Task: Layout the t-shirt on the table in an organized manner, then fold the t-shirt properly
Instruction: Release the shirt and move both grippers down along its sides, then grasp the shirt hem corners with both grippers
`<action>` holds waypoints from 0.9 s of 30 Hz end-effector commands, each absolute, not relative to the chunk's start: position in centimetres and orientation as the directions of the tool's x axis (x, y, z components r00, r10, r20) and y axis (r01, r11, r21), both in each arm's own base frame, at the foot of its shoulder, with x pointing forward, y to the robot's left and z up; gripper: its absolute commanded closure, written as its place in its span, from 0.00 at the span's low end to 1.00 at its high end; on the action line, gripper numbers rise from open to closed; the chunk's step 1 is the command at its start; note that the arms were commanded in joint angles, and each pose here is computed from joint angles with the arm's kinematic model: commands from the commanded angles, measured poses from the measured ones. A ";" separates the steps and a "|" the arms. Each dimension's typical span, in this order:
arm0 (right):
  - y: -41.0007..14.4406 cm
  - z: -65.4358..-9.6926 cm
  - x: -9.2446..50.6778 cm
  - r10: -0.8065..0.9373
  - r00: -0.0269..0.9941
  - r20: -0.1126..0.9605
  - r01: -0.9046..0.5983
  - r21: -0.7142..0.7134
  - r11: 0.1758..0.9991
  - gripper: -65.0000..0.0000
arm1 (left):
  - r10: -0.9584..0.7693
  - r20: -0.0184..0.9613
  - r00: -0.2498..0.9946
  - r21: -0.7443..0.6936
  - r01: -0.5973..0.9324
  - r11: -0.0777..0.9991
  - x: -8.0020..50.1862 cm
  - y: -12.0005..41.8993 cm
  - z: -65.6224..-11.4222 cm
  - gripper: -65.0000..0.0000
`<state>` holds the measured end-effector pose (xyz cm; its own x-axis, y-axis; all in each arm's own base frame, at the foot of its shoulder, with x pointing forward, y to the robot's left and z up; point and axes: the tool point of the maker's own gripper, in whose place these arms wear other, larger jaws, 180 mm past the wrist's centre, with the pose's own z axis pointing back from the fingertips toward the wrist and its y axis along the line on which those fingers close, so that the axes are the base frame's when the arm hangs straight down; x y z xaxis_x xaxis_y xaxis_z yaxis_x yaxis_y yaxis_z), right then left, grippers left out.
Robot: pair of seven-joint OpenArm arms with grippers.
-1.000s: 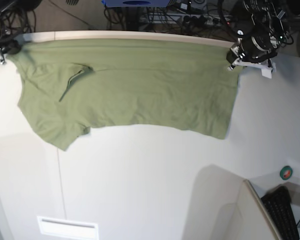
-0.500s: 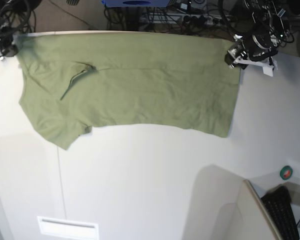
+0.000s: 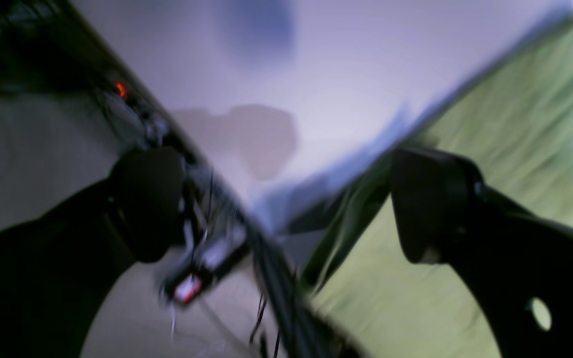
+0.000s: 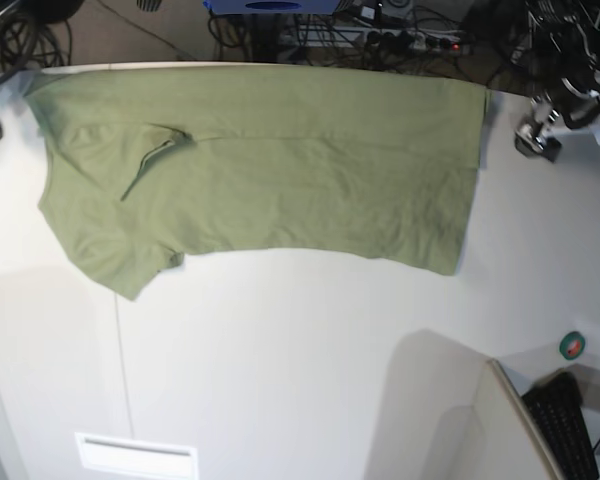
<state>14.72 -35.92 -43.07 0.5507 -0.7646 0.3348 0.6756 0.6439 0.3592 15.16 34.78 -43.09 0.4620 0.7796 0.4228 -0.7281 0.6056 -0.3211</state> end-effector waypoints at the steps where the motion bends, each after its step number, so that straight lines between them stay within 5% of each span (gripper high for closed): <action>1: -36.4 -41.4 18.0 -0.716 0.572 0.399 0.610 0.376 0.697 0.35 | 0.757 0.471 0.453 -0.335 -0.702 0.628 16.7 35.7 -41.5 0.03; 6: -35.7 -40.4 28.3 -0.512 0.709 0.485 0.393 0.332 0.858 0.35 | 0.690 0.557 0.462 -0.368 -0.607 0.704 21.6 35.0 -38.2 0.03; 10: -34.3 -42.8 33.5 -0.427 0.765 0.483 0.310 0.305 0.900 0.36 | 0.616 0.595 0.516 -0.392 -0.483 0.783 26.1 31.7 -36.5 0.03; 15: -33.4 -46.4 34.6 -0.350 0.834 0.426 0.272 0.234 0.934 0.36 | 0.522 0.620 0.587 -0.376 -0.361 0.853 29.4 28.9 -35.5 0.03; 21: -32.4 -48.5 33.1 -0.320 0.866 0.384 0.255 0.210 0.944 0.36 | 0.547 0.582 0.603 -0.382 -0.391 0.837 29.5 29.3 -37.1 0.03; 27: -31.4 -46.7 33.9 -0.234 0.858 0.458 0.161 0.191 0.968 0.36 | 0.576 0.518 0.632 -0.364 -0.447 0.817 28.2 30.6 -39.8 0.03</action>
